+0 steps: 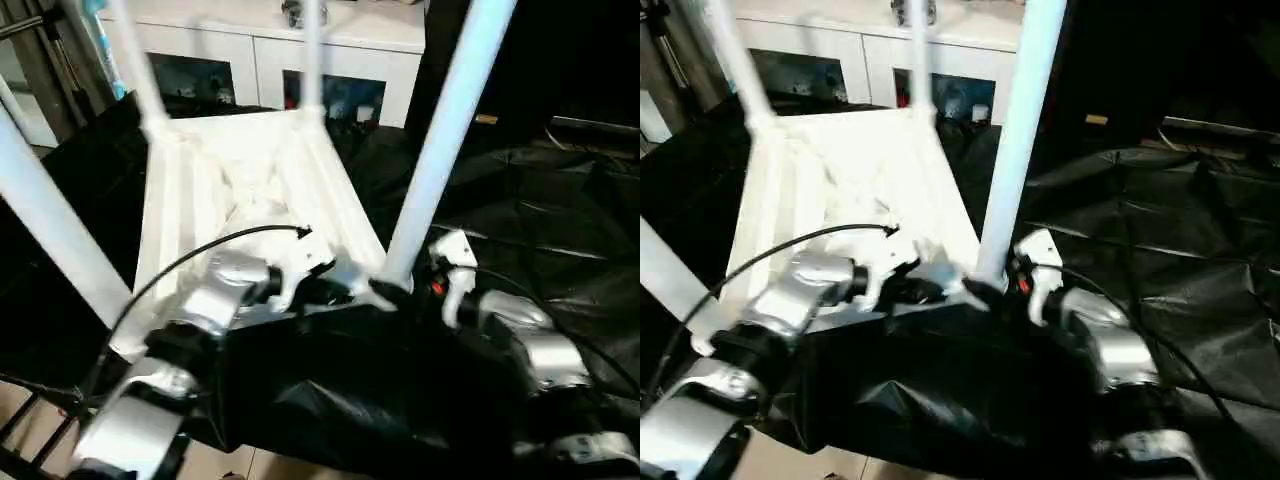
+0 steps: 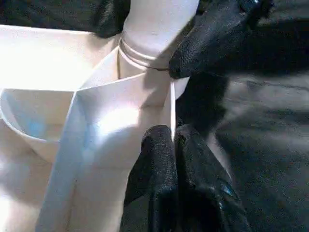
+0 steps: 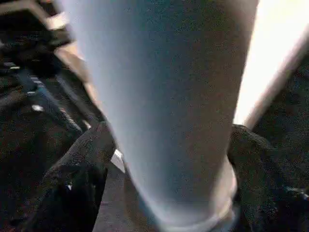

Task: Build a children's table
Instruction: Rotate leg to tighten

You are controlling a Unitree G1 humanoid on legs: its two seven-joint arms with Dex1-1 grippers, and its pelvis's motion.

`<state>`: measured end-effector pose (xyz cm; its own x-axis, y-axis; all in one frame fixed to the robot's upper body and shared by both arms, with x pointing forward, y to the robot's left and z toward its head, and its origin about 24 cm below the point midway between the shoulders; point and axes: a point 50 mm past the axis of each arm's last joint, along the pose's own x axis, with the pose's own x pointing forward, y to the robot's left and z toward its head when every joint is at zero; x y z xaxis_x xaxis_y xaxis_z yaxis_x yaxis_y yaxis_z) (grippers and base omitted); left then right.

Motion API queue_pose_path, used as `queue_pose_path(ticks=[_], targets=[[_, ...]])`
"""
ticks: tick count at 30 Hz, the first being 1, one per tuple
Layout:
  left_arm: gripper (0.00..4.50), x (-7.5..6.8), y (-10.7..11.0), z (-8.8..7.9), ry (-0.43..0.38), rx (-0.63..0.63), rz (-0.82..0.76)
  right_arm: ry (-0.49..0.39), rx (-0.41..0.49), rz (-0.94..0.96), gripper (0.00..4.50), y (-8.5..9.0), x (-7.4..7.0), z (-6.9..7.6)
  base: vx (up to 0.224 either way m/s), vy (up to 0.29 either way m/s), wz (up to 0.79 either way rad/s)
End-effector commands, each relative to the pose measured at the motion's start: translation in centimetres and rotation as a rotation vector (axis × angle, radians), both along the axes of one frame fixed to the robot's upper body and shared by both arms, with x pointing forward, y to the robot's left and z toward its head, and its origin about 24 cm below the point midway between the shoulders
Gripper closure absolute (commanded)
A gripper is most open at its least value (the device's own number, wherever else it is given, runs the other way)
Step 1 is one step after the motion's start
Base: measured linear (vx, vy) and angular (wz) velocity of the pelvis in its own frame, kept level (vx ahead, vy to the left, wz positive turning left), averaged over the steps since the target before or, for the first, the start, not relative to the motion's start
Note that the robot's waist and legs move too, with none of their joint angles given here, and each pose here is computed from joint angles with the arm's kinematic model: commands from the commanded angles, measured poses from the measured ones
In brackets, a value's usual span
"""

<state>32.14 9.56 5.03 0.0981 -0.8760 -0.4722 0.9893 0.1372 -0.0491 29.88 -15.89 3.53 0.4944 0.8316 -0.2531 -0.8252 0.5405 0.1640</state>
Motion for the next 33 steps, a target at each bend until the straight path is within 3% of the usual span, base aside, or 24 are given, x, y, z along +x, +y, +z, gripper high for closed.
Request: queue_pose_path(ticks=[1,8,9,21,25,27,33], targets=[[4.50,-0.3,-1.5,1.1,-0.031,-0.066,-0.090,-0.005,0.013,0.062,0.82,0.8,-0.3,0.2,0.000,0.000,0.00],[4.50,-0.4,0.1,1.2,0.006,-0.029,-0.149,0.080,0.011,0.233,0.82,0.0,-1.6,0.3,0.000,0.000,0.00],[4.50,-0.4,0.2,1.2,0.007,-0.030,-0.151,0.085,0.011,0.238,1.08,0.0,-1.7,0.3,0.000,0.000,0.00],[4.50,-0.3,0.1,1.1,-0.001,-0.028,-0.129,0.107,0.040,0.220,1.80,0.1,-1.8,0.2,0.000,0.000,0.00],[4.50,0.4,-0.3,1.1,-0.046,-0.034,-0.045,0.091,0.031,0.149,1.85,0.5,-1.5,-0.2,0.000,0.000,0.00],[4.50,1.1,-1.0,1.2,-0.090,-0.048,0.051,0.081,-0.037,-0.064,1.88,0.8,-0.1,-1.4,0.000,0.000,0.00],[4.50,1.4,-2.7,1.0,-0.105,-0.056,0.125,0.115,-0.093,-0.328,1.95,1.6,1.4,-2.9,0.000,0.000,0.00]])
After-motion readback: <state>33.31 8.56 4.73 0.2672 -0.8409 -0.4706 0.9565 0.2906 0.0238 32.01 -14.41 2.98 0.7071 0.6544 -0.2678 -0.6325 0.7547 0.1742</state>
